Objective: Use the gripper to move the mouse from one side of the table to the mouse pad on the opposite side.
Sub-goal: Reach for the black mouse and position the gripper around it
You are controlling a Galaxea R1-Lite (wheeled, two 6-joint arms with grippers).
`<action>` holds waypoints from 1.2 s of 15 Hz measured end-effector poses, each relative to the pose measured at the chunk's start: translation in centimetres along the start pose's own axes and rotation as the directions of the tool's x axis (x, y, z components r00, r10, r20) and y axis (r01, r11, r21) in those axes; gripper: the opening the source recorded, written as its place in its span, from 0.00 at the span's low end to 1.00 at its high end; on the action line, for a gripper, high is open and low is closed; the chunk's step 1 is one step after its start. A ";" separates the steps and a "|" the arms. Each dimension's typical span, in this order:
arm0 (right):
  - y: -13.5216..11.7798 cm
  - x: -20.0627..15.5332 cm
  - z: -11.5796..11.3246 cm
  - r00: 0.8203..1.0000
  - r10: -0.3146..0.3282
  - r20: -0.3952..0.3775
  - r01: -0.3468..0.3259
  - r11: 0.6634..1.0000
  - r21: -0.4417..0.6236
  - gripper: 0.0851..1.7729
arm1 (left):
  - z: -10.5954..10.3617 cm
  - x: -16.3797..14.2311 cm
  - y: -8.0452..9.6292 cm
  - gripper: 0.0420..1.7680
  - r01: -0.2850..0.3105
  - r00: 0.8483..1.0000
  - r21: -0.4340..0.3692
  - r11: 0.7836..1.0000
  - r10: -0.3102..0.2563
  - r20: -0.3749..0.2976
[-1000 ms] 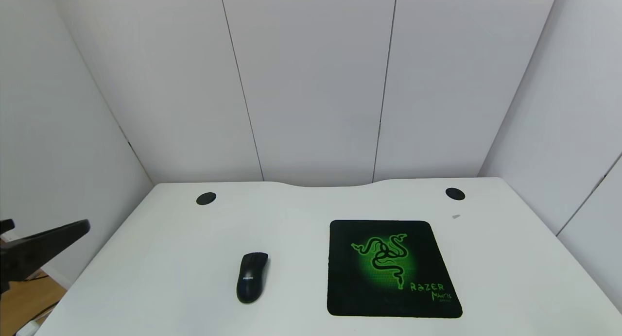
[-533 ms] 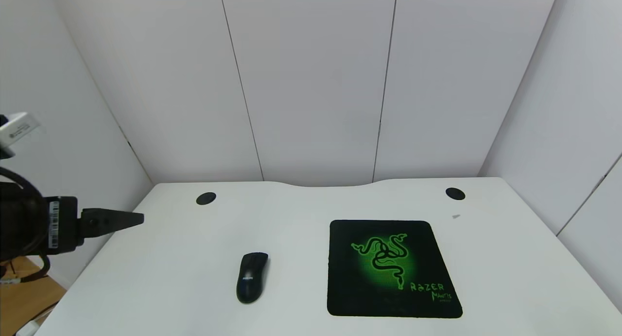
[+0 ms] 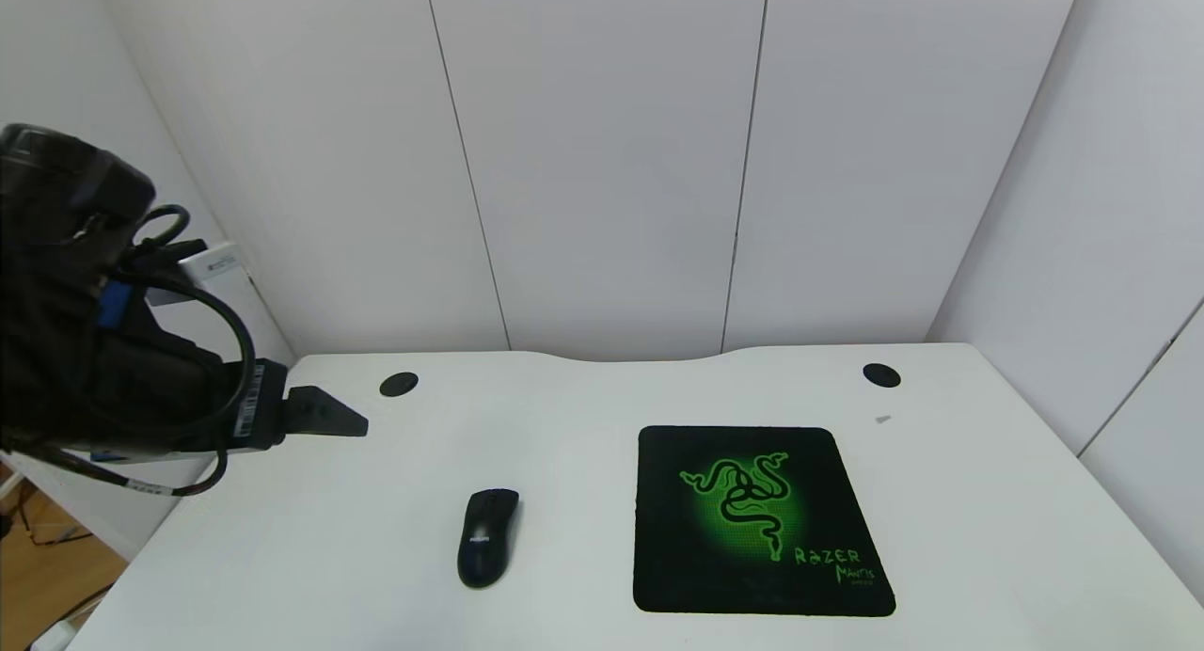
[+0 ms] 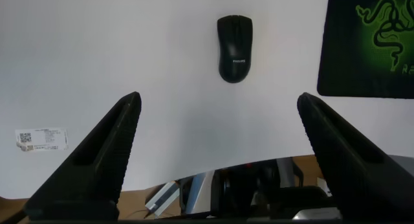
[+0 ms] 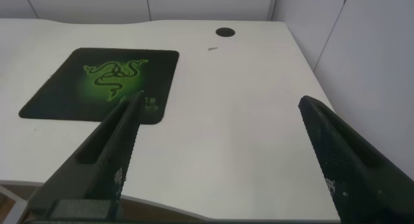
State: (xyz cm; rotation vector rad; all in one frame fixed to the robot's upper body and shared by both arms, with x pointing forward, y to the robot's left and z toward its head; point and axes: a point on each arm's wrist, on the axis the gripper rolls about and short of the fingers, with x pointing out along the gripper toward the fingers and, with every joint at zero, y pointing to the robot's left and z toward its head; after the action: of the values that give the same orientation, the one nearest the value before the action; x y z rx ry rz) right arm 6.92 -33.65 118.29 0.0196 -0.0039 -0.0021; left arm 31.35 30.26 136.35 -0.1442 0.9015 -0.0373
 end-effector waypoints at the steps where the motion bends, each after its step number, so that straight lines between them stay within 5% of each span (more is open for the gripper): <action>1: 0.0 0.0 0.0 1.000 0.000 0.000 0.000 1.000 0.000 0.96 | 0.5 0.5 -0.4 0.97 0.006 1.000 -0.006 1.000 -0.006 -0.010; 8: 0.0 0.0 0.0 1.000 0.000 0.000 0.000 1.000 0.000 0.96 | 1.5 3.8 -3.1 0.97 0.007 0.988 -0.037 0.999 -0.012 -0.156; 18: 0.0 0.0 0.0 1.000 -0.001 0.000 0.001 1.000 0.000 0.96 | 1.9 10.5 -5.0 0.97 -0.034 0.946 -0.001 0.999 0.032 -0.322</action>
State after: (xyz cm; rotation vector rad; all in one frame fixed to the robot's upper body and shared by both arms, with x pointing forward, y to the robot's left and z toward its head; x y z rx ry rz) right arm 6.92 -33.65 118.29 0.0200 -0.0039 -0.0027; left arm 39.51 24.59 130.10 -0.1306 1.2316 -0.0269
